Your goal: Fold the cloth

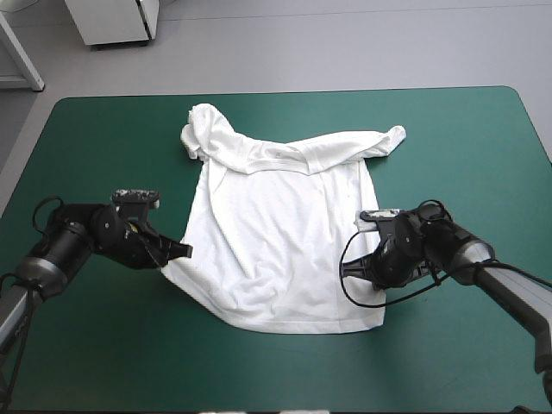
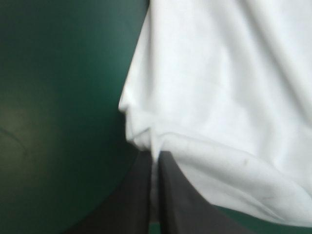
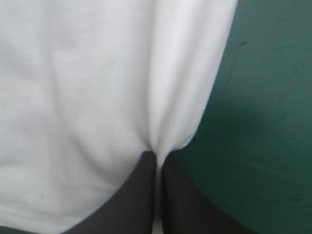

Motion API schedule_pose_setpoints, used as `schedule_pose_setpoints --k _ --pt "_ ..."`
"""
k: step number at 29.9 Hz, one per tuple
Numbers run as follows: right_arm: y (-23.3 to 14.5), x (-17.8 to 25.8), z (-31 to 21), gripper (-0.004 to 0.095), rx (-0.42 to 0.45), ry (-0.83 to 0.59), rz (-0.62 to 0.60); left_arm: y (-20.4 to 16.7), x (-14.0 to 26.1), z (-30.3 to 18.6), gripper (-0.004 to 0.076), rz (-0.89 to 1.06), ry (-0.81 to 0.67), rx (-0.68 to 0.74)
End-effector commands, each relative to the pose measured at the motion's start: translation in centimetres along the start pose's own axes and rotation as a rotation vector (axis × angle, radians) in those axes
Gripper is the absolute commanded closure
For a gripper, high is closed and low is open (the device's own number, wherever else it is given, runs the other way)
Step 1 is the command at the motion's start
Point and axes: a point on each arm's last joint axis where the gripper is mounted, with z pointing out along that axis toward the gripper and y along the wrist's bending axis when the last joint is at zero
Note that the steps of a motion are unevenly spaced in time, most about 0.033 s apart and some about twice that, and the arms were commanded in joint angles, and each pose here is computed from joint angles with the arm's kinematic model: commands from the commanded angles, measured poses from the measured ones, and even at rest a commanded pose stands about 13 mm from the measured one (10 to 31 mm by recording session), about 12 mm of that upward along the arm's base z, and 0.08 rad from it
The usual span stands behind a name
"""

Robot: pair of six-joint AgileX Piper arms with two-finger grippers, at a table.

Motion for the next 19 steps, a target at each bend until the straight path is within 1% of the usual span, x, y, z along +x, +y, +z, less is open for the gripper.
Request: schedule_pose_setpoints --k 1,6,11,15,19 --pt "0.2 -0.9 -6.4 0.0925 -0.009 -0.189 -0.046 -1.0 -2.6 -4.3 0.0746 0.046 -0.142 0.028" --pt "-0.1 -1.1 -14.9 0.0925 0.033 -0.417 -0.086 -2.1 -5.0 -9.6 0.0746 0.089 -0.267 0.061" --pt "-0.2 -1.1 -23.7 0.0925 0.037 -0.679 -0.124 -3.1 -6.4 -15.3 0.0746 0.162 -0.404 0.087" --pt "-0.1 -0.5 -30.4 0.0925 0.029 -0.895 -0.177 -4.0 -6.9 -21.5 0.0746 0.197 -0.592 0.1" --pt "-0.5 0.7 -36.0 0.0924 0.039 -1.098 -0.191 -4.9 -6.3 -27.6 0.0746 0.229 -0.805 0.117"
